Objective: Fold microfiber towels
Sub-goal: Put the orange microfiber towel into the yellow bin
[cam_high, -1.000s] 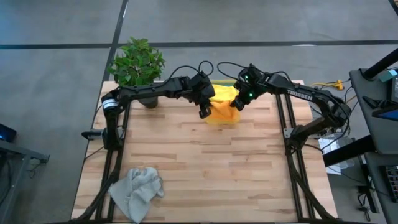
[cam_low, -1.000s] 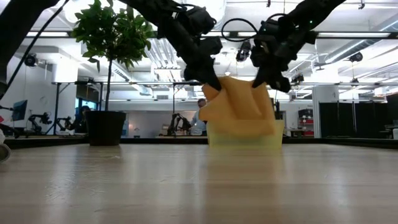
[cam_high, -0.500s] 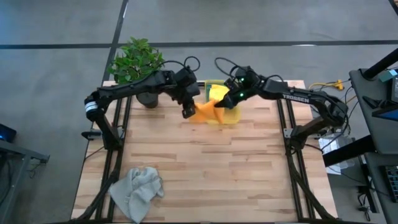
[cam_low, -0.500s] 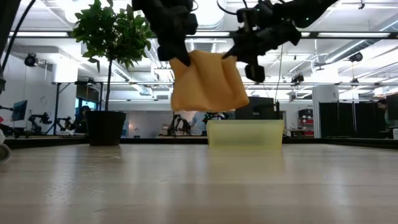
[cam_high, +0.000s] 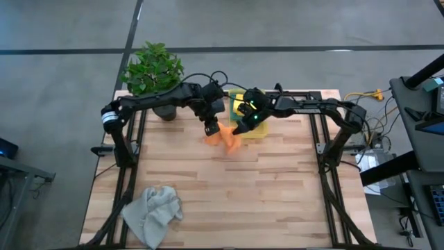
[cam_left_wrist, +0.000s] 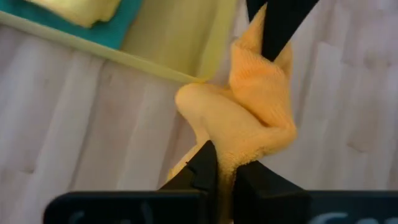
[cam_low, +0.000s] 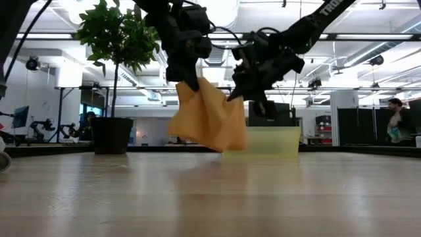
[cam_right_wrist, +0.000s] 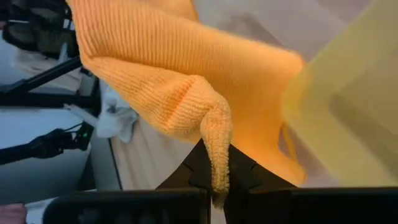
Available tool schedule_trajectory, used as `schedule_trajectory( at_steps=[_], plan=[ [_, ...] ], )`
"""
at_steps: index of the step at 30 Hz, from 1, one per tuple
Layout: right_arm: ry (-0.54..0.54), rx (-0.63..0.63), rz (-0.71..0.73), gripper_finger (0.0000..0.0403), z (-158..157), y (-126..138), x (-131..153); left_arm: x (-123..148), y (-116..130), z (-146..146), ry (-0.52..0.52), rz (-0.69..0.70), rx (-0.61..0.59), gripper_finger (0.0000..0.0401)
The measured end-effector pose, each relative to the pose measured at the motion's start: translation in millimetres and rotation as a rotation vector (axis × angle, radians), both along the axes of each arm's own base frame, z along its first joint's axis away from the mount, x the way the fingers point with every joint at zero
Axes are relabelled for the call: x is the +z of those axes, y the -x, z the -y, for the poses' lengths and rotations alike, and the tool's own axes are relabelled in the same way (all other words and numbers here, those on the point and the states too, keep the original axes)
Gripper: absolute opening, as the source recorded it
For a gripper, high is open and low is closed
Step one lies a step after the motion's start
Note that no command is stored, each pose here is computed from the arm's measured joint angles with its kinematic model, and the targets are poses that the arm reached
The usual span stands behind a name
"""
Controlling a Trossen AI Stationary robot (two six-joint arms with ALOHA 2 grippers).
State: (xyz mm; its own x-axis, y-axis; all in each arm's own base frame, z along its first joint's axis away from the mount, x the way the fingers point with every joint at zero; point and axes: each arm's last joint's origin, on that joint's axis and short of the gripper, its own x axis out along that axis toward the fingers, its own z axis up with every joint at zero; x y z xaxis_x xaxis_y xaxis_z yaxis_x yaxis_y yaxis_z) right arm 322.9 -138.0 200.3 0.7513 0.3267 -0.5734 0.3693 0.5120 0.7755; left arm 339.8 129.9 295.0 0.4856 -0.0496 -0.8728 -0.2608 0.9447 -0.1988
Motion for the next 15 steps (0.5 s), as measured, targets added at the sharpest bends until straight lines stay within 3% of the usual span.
schedule_trajectory(
  at_steps=[11,15],
  plan=[
    [0.094,-0.082,-0.123,0.0008,29.7,24.7,-8.7,0.3,1.4,-3.3,-0.057,-0.016,0.013,0.0157],
    [0.157,-0.090,-0.206,0.0008,33.1,32.7,-13.3,0.3,1.4,-3.3,-0.056,-0.016,0.013,0.0190]
  ],
)
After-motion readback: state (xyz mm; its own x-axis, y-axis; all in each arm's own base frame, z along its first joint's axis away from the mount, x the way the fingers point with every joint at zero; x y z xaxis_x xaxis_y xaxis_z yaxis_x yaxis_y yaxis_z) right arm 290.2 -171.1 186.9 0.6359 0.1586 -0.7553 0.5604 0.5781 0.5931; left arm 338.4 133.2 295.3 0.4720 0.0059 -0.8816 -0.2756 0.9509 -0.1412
